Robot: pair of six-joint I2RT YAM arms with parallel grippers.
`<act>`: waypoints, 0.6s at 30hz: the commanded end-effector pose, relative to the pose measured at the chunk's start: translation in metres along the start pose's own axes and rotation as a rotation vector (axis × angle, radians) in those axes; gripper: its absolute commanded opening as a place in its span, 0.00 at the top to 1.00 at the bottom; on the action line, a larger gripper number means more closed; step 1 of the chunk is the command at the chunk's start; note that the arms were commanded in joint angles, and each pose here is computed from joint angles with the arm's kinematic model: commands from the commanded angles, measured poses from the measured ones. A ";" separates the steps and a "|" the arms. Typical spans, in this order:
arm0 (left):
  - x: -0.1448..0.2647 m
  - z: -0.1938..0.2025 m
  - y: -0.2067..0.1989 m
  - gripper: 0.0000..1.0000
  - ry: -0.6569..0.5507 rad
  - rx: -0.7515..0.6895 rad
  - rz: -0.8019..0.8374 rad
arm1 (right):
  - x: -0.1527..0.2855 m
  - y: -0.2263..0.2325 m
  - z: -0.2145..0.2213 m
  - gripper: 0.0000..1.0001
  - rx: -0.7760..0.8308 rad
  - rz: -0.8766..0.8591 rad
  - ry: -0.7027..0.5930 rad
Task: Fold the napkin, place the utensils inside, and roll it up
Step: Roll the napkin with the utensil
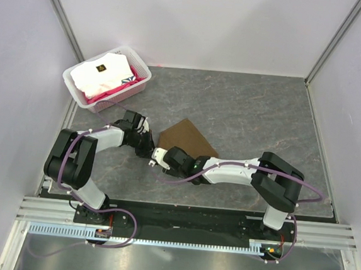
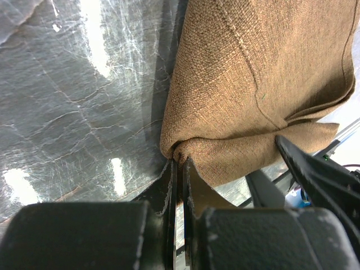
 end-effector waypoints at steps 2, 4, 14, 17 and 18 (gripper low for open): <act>0.000 -0.002 -0.001 0.98 0.006 -0.050 -0.004 | -0.013 0.004 0.009 0.58 -0.041 -0.130 0.042; 0.001 -0.004 -0.002 0.98 -0.001 -0.056 0.001 | -0.015 0.011 0.014 0.64 -0.056 -0.222 0.073; 0.012 -0.013 -0.003 0.62 -0.080 -0.060 -0.022 | -0.023 0.040 0.047 0.81 -0.149 -0.479 0.250; 0.021 -0.015 0.004 0.50 -0.135 -0.044 -0.057 | -0.019 0.040 0.045 0.83 -0.189 -0.534 0.253; 0.028 -0.018 0.004 0.46 -0.178 -0.046 -0.073 | -0.019 0.036 0.046 0.83 -0.209 -0.545 0.254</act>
Point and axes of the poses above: each gripper's point midway between its finger pads, its own x axis back along the fingers, its own y axis along the line the jaws close on, z = x × y, the point moved 2 cm from there along x, back along the fingers, and after that the axes turned 1 degree about x, right-handed, at the moved point
